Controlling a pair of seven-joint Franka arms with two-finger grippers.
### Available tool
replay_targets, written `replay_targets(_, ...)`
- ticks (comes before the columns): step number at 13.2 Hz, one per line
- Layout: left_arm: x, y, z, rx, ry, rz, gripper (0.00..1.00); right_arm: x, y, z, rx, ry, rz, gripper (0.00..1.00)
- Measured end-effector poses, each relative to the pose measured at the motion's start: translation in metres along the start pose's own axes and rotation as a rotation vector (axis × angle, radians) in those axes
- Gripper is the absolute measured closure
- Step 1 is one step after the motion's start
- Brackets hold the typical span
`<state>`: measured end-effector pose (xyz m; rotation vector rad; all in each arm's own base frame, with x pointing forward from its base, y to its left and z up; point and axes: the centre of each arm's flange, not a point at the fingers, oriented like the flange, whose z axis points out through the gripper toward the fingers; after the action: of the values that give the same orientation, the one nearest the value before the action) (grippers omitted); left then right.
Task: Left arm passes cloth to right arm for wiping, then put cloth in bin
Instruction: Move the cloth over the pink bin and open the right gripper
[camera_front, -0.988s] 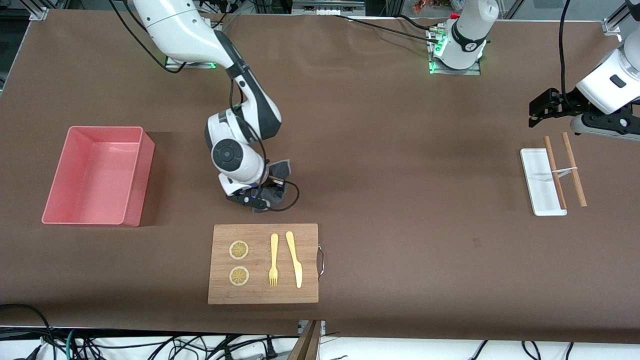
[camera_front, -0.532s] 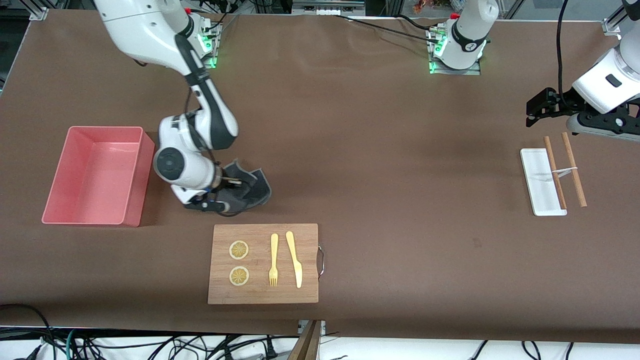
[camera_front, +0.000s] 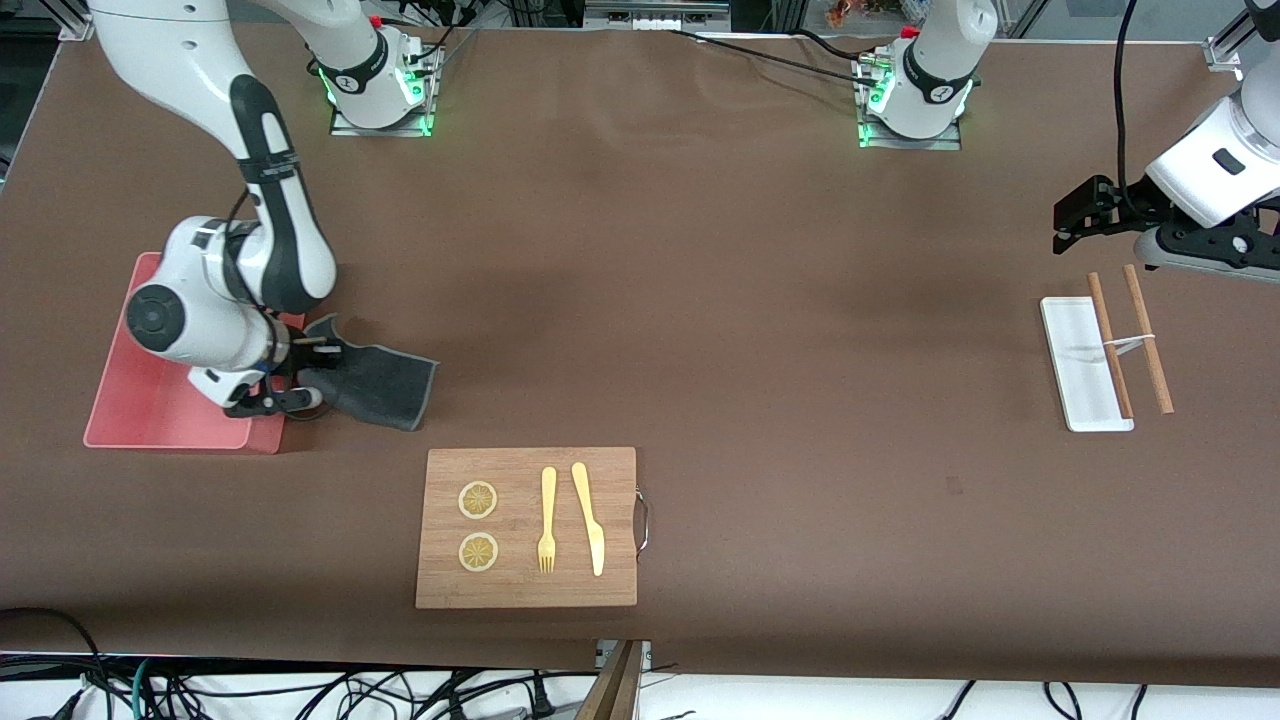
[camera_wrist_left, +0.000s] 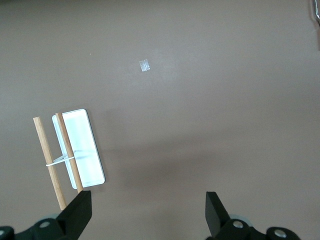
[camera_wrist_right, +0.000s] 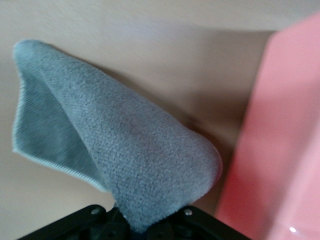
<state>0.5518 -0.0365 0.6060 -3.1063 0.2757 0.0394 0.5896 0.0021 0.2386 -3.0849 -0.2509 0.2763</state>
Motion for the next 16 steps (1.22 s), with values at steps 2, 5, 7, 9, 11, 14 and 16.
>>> replay_targets(2, 0.0, 0.0, 0.0, 0.0, 0.0, 0.0, 0.0, -0.011, 0.014, -0.028, 0.032, -0.021, -0.015, 0.98)
replay_targets(5, 0.0, 0.0, 0.0, 0.0, -0.001, 0.0, 0.0, -0.035, 0.048, -0.081, 0.049, -0.036, -0.041, 0.98)
replay_targets(7, 0.0, 0.0, 0.0, 0.0, -0.001, 0.001, 0.0, -0.051, 0.067, -0.12, 0.026, -0.067, -0.052, 0.98)
replay_targets(9, 0.0, 0.001, 0.0, 0.0, -0.001, 0.001, 0.0, -0.06, 0.079, -0.164, -0.015, -0.1, -0.067, 0.98)
replay_targets(11, 0.0, 0.001, 0.0, 0.0, -0.001, 0.002, 0.0, -0.064, 0.091, -0.198, -0.041, -0.104, -0.092, 0.98)
replay_targets(14, 0.0, 0.001, 0.0, 0.0, -0.001, 0.002, 0.0, -0.069, 0.107, -0.204, -0.049, -0.104, -0.111, 0.98)
replay_targets(16, 0.0, 0.001, 0.0, 0.0, -0.001, 0.003, 0.0, -0.064, 0.108, -0.195, -0.059, -0.116, -0.111, 0.98)
